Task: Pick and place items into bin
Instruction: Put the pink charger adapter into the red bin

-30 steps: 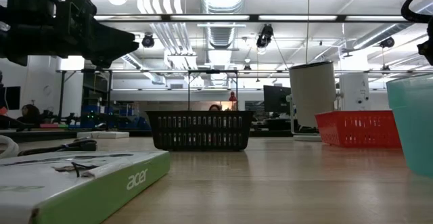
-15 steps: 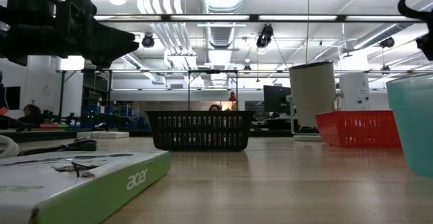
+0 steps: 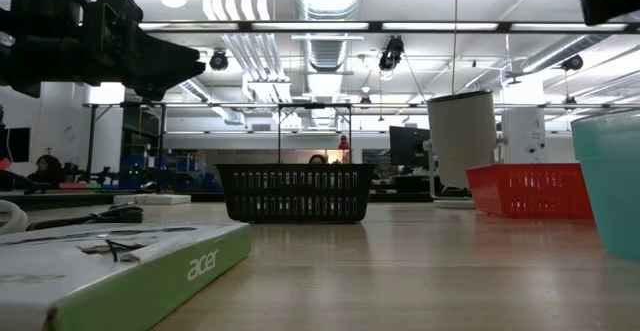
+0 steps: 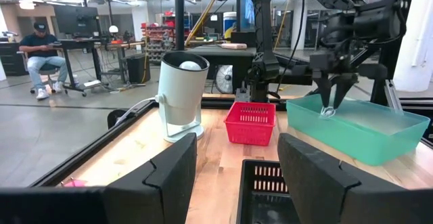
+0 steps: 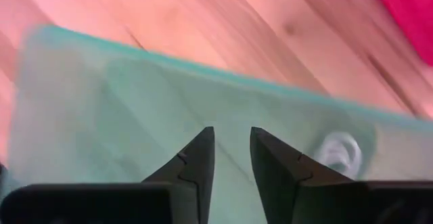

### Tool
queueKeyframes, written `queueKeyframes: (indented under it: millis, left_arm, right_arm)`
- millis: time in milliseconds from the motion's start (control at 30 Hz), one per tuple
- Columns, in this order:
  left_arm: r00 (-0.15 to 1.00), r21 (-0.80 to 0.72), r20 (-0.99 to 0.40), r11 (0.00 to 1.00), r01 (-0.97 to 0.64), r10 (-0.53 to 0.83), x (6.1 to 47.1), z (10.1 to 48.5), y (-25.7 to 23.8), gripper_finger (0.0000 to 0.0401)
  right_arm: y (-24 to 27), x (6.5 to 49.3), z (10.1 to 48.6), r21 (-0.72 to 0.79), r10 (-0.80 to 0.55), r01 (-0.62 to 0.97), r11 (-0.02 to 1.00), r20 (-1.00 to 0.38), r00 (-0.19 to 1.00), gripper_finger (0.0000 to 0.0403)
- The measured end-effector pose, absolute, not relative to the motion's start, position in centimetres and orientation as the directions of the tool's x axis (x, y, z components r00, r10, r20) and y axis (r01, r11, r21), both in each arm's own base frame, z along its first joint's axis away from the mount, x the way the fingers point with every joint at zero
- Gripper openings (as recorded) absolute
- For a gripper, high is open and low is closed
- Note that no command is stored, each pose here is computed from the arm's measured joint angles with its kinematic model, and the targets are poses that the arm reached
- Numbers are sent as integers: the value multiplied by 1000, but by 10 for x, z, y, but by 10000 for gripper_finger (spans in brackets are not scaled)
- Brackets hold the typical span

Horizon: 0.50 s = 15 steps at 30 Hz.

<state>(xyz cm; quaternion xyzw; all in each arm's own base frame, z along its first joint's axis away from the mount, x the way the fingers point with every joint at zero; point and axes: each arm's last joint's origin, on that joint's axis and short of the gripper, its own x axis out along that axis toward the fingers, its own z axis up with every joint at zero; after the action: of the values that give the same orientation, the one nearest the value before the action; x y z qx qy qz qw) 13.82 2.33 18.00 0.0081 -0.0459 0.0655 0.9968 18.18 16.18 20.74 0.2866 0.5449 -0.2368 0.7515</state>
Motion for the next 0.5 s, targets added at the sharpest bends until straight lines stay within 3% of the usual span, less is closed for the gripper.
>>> queueKeyframes:
  millis: [300, 500]
  left_arm:
    - [987, 10, 93, 991, -131, 130, 138, 180, 23, 192]
    - [987, 10, 93, 991, -131, 130, 138, 180, 23, 192]
  right_arm:
    - [163, 190, 211, 161, -132, 552, 818, -882, 452, 98]
    - [166, 200, 217, 128, -202, 449, 884, -762, 615, 103]
